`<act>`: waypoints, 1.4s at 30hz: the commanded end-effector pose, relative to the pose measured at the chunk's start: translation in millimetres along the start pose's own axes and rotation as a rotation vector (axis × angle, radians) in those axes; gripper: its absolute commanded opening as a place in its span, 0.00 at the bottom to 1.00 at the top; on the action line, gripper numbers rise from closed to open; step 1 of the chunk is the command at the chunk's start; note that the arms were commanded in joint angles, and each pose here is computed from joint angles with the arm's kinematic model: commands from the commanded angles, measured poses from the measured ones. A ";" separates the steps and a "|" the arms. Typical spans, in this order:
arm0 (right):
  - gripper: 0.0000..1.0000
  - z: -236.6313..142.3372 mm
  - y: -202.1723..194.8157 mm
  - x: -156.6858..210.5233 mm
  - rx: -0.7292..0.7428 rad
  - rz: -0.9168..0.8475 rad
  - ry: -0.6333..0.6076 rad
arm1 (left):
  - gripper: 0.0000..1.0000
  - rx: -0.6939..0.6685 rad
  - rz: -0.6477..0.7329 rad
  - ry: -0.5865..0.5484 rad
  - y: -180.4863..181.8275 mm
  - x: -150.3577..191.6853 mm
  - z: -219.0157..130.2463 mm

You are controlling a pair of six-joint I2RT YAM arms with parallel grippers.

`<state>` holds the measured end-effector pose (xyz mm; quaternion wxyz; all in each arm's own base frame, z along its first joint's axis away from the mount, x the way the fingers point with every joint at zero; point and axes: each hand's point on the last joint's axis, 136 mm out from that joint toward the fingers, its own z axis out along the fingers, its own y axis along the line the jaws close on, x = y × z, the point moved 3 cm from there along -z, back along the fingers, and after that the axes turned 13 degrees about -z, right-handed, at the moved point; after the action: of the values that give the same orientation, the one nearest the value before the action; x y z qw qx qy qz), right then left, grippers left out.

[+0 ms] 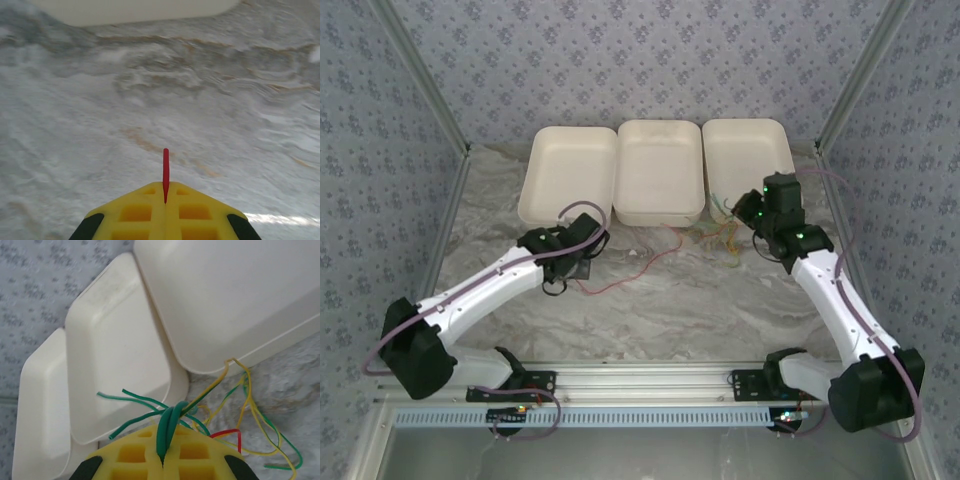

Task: Untangle the cables

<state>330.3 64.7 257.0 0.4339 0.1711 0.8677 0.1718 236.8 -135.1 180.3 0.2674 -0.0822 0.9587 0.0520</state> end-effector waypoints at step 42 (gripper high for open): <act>0.64 -33.3 59.4 107.5 -0.226 -0.014 0.182 | 0.00 0.795 -0.498 -0.315 43.5 -108.2 -161.6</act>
<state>260.3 154.5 210.7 0.3596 0.0861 0.8897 0.2677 236.1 -91.4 366.5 0.4160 -0.2069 0.8223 -0.3285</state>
